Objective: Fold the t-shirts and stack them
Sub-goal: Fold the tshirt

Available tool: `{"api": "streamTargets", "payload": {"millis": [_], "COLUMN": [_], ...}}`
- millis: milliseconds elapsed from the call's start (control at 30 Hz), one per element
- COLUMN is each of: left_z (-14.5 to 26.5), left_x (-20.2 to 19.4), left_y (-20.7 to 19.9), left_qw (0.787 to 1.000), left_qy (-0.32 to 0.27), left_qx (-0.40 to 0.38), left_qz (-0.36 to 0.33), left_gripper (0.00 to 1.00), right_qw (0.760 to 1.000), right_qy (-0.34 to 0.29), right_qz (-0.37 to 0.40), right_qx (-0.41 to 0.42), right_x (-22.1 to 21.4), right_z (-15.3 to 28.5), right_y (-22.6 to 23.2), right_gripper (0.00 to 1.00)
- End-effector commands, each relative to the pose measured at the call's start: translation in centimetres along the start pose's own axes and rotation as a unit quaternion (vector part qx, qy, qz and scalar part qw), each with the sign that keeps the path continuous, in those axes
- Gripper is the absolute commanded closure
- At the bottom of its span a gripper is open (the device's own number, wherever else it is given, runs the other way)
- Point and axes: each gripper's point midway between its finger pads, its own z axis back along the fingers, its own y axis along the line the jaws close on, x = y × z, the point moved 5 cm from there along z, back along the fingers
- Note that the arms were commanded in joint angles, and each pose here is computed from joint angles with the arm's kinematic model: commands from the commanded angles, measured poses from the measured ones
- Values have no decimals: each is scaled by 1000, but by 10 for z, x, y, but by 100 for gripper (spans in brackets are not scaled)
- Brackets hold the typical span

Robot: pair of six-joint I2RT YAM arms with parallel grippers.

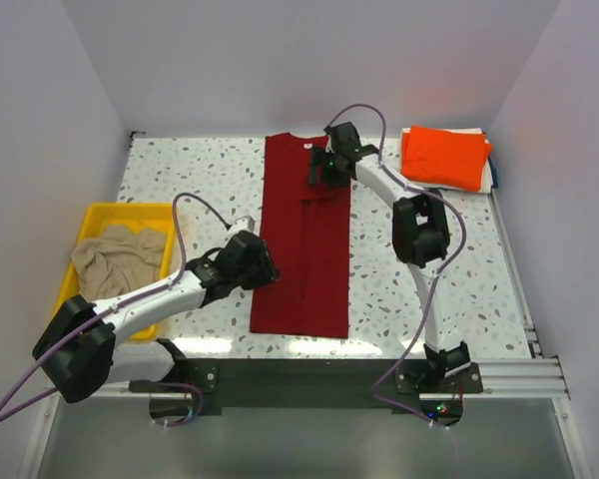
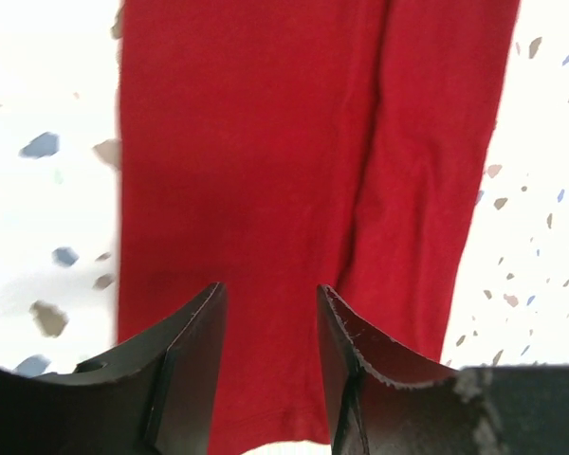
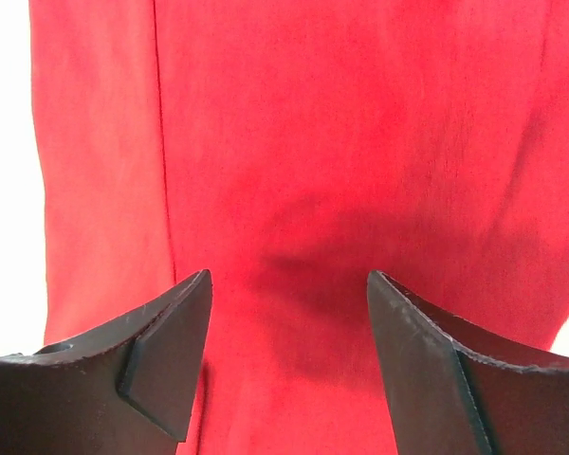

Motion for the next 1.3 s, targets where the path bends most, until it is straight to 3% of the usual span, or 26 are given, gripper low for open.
{"api": "streamTargets", "payload": {"millis": [0,200,233,267,433,633,867,1267], "left_z": [13,32,34,36,41,42,44,38], "left_x": [1,-13,-16,-20,-43,-66,-85,-90], "left_y": [13,29,31,34,47,61,84,88], "left_qw": [1000,1000,1000,1000,998,994,993,992], "left_qy": [-14,2,7,14,58,101,119,126], "left_qx": [7,-1,-4,-4,-24,-33,-2,1], "left_qz": [-8,-12,-14,-15,-29,-30,2,-5], "left_gripper": [50,49,49,49,49,53,55,58], "right_qw": [998,989,987,986,979,973,968,955], "right_qy": [-46,-20,16,2,60,94,127,193], "right_qz": [-17,-98,-123,-129,-165,-190,-200,-212], "right_qx": [44,108,100,108,101,90,83,81], "right_x": [36,-27,-63,-69,-172,-243,-291,-344], "right_z": [81,150,145,169,198,249,275,259], "right_y": [28,40,29,32,13,-5,-21,-21], "right_gripper": [30,32,33,34,34,37,46,50]}}
